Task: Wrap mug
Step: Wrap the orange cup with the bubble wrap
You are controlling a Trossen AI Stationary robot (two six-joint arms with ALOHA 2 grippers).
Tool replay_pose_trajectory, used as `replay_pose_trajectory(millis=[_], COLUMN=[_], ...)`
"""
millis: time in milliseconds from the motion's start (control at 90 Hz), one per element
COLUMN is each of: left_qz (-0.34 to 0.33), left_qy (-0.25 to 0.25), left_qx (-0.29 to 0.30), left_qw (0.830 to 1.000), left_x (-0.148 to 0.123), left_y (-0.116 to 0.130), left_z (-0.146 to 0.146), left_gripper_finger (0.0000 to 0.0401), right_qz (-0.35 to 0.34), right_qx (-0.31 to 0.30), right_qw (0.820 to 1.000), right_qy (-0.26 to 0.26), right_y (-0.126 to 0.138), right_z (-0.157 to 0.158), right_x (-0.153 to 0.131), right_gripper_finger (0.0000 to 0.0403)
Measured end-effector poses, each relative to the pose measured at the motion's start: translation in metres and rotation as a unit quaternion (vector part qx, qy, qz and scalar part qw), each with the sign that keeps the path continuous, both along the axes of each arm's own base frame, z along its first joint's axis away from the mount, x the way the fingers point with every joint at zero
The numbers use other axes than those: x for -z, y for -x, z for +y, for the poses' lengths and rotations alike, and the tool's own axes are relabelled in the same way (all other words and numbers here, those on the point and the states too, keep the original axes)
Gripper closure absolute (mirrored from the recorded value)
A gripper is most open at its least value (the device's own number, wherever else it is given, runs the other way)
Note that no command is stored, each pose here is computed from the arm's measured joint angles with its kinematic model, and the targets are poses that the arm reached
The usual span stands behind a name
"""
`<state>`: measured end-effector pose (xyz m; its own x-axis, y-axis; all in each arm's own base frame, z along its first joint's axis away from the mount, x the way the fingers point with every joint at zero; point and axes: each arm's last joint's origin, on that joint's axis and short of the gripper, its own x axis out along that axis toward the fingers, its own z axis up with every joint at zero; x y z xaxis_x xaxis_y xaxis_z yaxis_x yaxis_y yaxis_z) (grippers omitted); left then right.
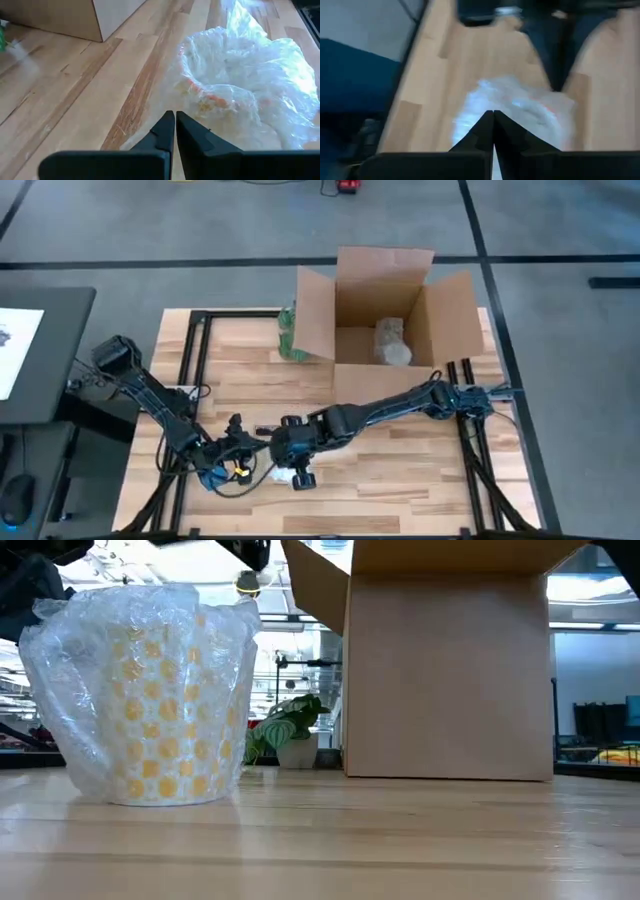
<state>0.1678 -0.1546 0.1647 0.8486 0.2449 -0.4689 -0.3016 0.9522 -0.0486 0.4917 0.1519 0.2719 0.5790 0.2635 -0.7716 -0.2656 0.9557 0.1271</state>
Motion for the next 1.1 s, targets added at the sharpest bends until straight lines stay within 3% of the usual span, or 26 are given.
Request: replay_pose_trajectory(millis=[122,389,544,956,1100], left_qz=[0.000,0.000,0.000,-0.001,-0.001], left_qy=[0.000,0.000,0.001,0.002,0.002], left_qx=[0.000,0.000,0.000,-0.001,-0.001], left_qw=[1.000,1.000,1.000,1.000,1.000], left_x=[0.000,0.000,0.000,0.000,0.000], left_y=[0.000,0.000,0.000,0.000,0.000], left_z=[0.000,0.000,0.000,0.000,0.000], left_gripper_finger=[0.0401,0.0401,0.0401,0.0401,0.0401], right_qz=[0.040,0.082,0.089,0.046,0.046], right_qx=[0.000,0.020,0.019,0.031,0.048], right_qw=[0.999,0.996,0.996,0.998,0.998], right_qy=[0.005,-0.021,-0.025,-0.015,0.007], right_y=[-0.011,-0.027,-0.027,-0.014,-0.012], right_z=[-0.002,-0.020,-0.024,-0.029,-0.031], right_x=[0.037,0.075,0.076,0.027,0.025], right_gripper_finger=[0.0403,0.0403,0.0403,0.0403,0.0403])
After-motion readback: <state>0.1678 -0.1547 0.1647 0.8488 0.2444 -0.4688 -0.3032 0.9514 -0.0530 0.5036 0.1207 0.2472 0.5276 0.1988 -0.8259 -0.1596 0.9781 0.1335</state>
